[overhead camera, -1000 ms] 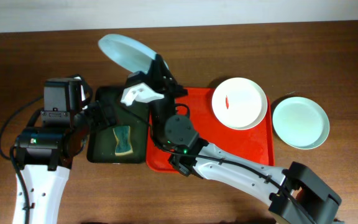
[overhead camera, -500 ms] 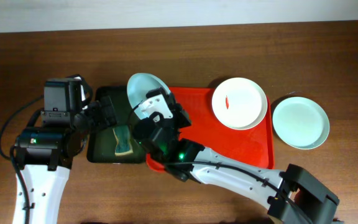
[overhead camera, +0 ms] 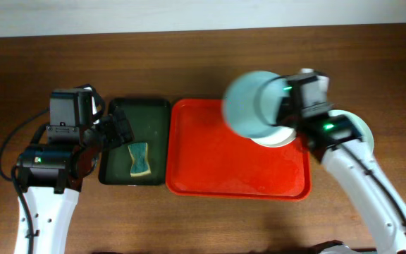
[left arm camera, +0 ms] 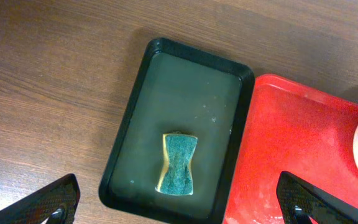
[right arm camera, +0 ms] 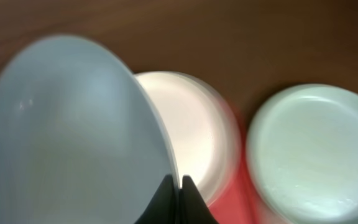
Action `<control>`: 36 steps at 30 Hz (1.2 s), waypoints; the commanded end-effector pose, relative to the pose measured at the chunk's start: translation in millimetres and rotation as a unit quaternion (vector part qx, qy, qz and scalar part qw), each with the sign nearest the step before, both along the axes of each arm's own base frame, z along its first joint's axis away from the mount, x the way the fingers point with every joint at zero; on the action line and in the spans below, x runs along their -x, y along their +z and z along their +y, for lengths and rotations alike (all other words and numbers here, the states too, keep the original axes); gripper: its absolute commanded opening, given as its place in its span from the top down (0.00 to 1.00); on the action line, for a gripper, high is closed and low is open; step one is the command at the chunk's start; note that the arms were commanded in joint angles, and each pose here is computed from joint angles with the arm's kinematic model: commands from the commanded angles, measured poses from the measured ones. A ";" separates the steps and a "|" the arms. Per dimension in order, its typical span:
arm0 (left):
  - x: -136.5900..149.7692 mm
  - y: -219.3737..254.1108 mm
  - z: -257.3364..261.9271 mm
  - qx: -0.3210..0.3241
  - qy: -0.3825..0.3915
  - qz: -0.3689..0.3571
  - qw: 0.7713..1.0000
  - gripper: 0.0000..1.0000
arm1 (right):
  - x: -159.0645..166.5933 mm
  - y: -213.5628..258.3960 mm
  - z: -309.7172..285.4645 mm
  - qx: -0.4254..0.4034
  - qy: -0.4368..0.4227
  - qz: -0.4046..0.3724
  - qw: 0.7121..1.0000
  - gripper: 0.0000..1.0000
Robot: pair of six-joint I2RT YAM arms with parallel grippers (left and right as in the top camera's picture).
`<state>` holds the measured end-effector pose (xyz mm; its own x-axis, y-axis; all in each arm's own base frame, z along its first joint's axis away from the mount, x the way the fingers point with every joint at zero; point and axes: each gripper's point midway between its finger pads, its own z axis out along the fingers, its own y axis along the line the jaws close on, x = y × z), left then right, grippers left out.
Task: Clean dirty plates on tray and stack at the side
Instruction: 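Swing the plate right and stack it on the cleaned pale green plate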
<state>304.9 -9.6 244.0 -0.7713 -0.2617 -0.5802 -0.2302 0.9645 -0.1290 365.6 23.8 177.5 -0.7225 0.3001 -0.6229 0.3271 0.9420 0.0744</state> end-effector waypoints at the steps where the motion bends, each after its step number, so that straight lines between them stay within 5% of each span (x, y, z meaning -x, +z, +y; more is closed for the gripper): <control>1: 0.6 7.0 -0.2 0.005 0.003 -0.011 1.000 0.01 | 12.9 -11.9 -63.2 -0.036 -0.090 0.035 0.995 0.96; 12: 0.6 7.0 -0.2 0.005 0.003 -0.011 1.000 0.01 | 90.4 -45.0 -202.8 -0.119 -0.314 0.073 0.939 0.96; 28: 0.6 7.0 -0.3 0.005 0.003 -0.011 1.000 0.01 | 119.2 -138.7 -205.8 -0.158 -0.407 0.040 0.899 0.95; 31: 0.6 7.0 -0.3 0.005 0.003 -0.011 1.000 0.01 | 117.1 -141.8 -205.9 -0.160 -0.406 0.040 0.899 0.89; 32: 0.6 7.0 -0.3 0.005 0.003 -0.011 1.000 0.01 | 116.8 -142.6 -205.2 -0.163 -0.405 0.041 0.899 0.81; 33: 0.6 7.0 -0.3 0.005 0.003 -0.011 1.000 0.01 | 114.6 -142.8 -201.9 -0.170 -0.394 0.042 0.902 0.52; 34: 0.6 7.0 -0.3 0.005 0.003 -0.011 1.000 0.01 | 107.7 -141.9 -193.9 -0.181 -0.355 0.043 0.916 0.37; 36: 0.6 7.0 -0.3 0.005 0.003 -0.011 1.000 0.01 | 93.1 -136.9 -178.4 -0.203 -0.278 0.036 0.938 0.34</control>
